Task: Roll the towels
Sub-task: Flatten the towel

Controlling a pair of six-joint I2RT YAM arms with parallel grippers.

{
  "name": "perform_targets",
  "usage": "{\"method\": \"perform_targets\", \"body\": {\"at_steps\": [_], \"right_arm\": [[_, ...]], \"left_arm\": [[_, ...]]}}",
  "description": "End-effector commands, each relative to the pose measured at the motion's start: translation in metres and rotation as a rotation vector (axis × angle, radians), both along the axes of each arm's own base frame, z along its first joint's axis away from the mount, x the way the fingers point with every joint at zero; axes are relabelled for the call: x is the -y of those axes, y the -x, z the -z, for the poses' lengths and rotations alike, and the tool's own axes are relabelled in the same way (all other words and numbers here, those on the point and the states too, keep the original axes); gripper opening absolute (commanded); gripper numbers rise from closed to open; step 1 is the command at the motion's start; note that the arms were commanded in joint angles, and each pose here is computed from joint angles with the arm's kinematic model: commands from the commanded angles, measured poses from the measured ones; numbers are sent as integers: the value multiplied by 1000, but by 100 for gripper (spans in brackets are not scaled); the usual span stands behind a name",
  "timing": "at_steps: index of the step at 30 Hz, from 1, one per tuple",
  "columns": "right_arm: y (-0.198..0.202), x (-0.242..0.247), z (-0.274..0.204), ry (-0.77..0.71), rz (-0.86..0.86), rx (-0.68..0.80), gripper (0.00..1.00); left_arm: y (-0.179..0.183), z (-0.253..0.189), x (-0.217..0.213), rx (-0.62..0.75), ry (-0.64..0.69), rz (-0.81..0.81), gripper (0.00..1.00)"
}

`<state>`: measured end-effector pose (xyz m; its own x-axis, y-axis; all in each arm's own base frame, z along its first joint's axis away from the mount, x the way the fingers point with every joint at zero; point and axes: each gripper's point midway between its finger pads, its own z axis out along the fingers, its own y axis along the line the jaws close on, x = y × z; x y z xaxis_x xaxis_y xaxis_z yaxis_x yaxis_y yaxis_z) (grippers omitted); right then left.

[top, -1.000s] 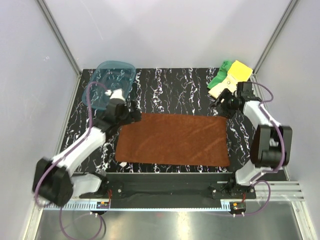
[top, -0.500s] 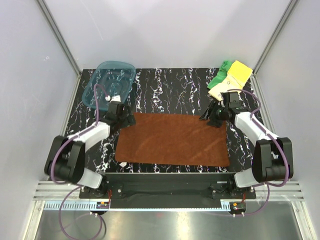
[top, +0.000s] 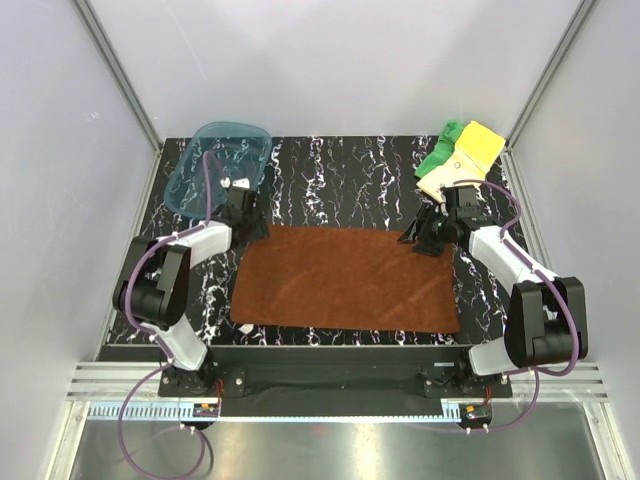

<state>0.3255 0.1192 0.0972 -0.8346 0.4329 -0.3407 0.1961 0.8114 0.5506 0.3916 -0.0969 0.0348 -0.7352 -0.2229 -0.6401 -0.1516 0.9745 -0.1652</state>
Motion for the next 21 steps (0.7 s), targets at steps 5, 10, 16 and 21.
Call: {"method": "perform_targets", "body": {"at_steps": [5, 10, 16, 21], "right_arm": [[-3, -5, -5, -4, -34, 37, 55], [0, -2, -8, 10, -32, 41, 55], [3, -2, -8, 12, -35, 42, 54], [8, 0, -5, 17, -33, 38, 53]], "left_arm": [[-17, 5, 1, -64, -40, 3, 50], [-17, 11, 4, -104, -35, 9, 43], [-16, 11, 2, -105, -44, 5, 0], [-13, -16, 1, -22, -107, -6, 0]]}}
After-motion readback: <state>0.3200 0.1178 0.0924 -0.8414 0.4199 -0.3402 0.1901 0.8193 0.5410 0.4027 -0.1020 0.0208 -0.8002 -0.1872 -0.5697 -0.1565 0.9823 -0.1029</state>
